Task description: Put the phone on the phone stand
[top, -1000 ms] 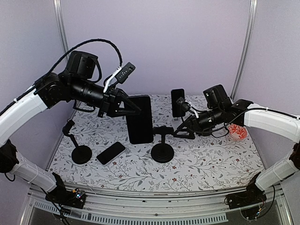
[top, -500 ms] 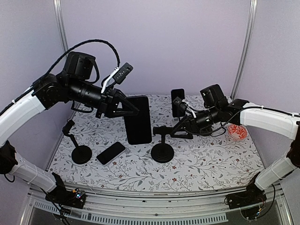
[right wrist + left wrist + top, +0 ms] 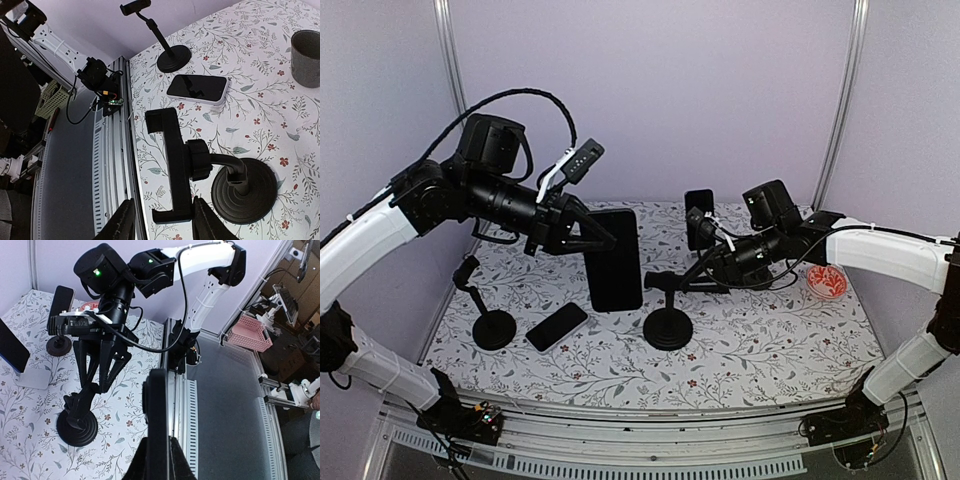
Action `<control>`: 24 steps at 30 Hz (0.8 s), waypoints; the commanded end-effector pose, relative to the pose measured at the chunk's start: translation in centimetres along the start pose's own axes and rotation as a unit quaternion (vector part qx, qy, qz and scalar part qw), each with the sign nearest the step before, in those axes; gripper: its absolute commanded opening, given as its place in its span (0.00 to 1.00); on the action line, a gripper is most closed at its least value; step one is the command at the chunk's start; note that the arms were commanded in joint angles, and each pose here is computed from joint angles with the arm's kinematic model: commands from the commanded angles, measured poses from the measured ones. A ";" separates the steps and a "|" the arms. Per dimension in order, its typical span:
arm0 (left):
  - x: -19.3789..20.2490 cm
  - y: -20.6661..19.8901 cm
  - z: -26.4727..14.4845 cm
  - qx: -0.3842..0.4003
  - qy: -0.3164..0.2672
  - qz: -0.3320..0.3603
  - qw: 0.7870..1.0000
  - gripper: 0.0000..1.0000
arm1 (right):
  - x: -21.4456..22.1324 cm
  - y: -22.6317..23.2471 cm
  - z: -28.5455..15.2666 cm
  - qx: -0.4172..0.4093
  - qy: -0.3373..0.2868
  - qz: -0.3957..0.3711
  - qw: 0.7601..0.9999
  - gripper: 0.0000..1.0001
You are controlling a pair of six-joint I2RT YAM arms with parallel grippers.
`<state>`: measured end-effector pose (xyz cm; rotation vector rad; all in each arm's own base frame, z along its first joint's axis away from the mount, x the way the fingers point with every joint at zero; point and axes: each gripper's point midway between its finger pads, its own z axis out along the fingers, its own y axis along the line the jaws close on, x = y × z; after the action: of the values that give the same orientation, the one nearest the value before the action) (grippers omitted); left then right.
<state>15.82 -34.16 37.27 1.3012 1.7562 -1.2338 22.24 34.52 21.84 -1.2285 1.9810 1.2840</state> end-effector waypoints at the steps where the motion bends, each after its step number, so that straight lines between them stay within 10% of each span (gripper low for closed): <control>1: -1.1 -0.7 -1.1 0.006 -0.026 0.018 0.999 0.00 | -1.3 0.6 -0.3 -0.016 -0.014 -0.016 1.000 0.38; 16: -1.1 -0.9 -1.2 0.010 -0.028 0.015 0.999 0.00 | -0.1 -0.4 0.0 0.005 0.005 0.002 1.000 0.46; 24: -1.0 -1.1 -1.3 0.011 -0.029 0.013 0.999 0.00 | 0.1 -0.6 0.3 0.004 0.009 0.006 1.000 0.33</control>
<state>15.50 -33.92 37.07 1.2995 1.7611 -1.2453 22.29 34.41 21.04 -1.2276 2.0154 1.2736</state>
